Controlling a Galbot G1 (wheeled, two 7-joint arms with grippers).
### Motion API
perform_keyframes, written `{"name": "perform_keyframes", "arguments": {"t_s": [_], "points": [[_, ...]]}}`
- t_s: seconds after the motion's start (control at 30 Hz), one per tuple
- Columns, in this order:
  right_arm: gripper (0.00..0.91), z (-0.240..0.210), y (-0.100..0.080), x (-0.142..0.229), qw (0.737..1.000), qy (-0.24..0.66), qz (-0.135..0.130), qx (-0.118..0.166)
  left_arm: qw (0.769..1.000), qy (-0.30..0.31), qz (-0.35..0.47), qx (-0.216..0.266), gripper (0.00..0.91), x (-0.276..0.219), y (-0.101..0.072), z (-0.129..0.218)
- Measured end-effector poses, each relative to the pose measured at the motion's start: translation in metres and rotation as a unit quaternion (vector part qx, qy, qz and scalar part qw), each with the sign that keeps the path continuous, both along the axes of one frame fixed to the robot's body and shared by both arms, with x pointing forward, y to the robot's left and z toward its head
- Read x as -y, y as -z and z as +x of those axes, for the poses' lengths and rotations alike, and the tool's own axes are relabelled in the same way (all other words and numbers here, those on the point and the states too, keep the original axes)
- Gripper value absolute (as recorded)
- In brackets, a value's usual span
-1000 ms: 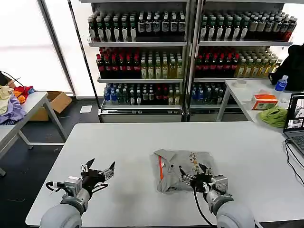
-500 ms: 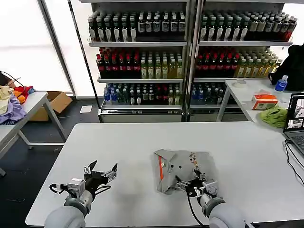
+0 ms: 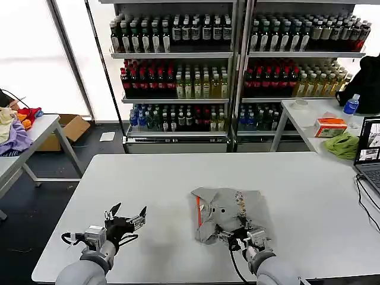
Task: Fold and organize the clothes.
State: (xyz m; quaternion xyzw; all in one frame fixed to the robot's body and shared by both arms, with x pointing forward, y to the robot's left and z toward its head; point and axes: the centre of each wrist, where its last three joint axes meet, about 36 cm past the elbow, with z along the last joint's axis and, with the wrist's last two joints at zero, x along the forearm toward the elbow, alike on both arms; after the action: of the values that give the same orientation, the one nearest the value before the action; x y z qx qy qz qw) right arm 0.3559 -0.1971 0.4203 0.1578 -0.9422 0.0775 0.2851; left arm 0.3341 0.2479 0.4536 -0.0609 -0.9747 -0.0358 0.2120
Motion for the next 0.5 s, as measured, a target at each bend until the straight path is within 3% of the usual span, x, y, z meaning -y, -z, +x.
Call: {"name": "perform_keyframes", "arguments": {"t_s": [0.3, 0.5], "points": [[0.907, 0.007, -0.032, -0.001, 0.999, -0.004, 0.020, 0.043, 1.000, -0.001, 0.003, 0.003, 0.907, -0.002, -0.002, 0.000], [0.907, 0.030, -0.036, -0.007, 0.998, 0.005, 0.027, 0.060, 1.000, -0.001, 0.001, 0.002, 0.907, -0.002, -0.003, -0.004]]}}
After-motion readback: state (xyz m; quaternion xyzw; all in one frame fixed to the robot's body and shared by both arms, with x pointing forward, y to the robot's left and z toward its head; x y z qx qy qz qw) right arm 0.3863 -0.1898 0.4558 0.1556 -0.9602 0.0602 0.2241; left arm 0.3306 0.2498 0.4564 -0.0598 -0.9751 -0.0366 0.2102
